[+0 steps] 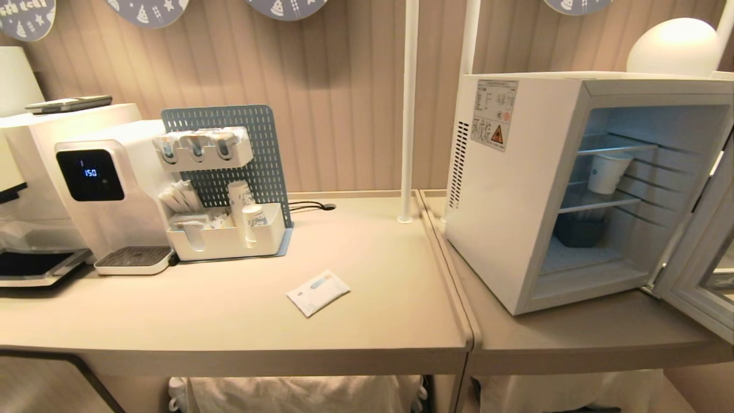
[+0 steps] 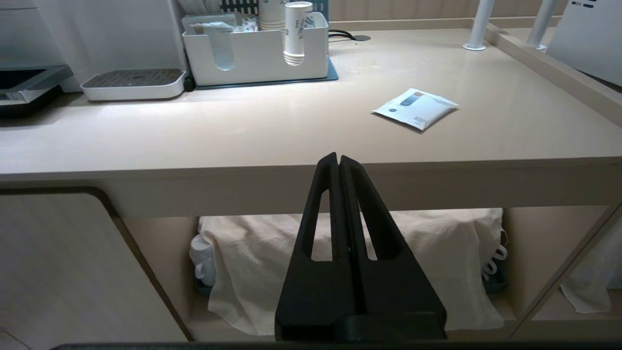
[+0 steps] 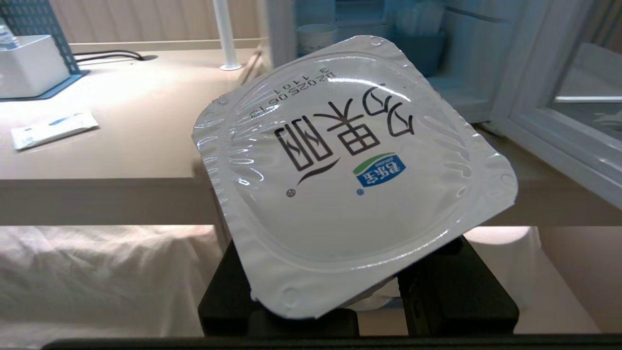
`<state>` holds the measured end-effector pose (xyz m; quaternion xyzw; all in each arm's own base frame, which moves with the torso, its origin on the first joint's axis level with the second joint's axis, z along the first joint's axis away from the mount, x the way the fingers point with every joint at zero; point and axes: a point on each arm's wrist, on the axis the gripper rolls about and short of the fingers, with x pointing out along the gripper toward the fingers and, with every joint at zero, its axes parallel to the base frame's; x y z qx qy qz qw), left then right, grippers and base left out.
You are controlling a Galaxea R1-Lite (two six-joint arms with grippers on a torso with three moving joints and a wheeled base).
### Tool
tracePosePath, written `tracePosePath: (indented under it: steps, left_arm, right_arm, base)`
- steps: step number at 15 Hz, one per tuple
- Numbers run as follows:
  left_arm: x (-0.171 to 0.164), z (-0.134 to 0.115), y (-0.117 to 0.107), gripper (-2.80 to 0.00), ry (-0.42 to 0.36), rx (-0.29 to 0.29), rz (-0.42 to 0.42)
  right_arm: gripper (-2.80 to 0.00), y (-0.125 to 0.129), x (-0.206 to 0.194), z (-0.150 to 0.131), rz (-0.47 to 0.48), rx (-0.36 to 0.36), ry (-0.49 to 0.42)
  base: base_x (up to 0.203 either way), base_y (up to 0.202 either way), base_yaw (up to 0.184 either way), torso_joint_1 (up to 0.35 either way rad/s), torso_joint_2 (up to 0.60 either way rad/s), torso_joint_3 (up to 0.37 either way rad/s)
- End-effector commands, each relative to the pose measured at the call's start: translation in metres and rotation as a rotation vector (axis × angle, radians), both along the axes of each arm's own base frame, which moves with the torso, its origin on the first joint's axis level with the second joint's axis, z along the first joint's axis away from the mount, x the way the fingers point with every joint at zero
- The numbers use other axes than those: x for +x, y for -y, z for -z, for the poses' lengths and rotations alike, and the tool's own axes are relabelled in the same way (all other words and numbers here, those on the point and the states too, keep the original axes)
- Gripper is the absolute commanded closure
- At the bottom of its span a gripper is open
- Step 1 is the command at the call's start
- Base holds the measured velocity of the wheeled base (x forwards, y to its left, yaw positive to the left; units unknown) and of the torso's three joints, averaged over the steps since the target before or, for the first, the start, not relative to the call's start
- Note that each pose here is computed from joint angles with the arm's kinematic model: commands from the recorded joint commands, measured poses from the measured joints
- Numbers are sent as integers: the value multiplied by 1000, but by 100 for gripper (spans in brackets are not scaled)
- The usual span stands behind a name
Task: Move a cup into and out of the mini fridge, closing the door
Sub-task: Place the yoghurt on the table
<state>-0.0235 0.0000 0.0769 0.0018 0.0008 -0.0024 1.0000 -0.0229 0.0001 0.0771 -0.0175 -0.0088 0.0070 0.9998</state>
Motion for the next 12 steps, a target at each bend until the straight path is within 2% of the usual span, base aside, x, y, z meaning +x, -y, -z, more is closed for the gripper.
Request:
tracePosePath:
  steps: [1,12]
  left_arm:
    - [0,0,0,0,0,0,0]
    - [0,0,0,0,0,-1,1]
  right_arm:
    - [0,0,1,3,-1,0,-11]
    - [0,0,1,3,2,1,-11]
  base:
    - [0,180,3,3,2,2]
    - [0,191,1,2,3,4]
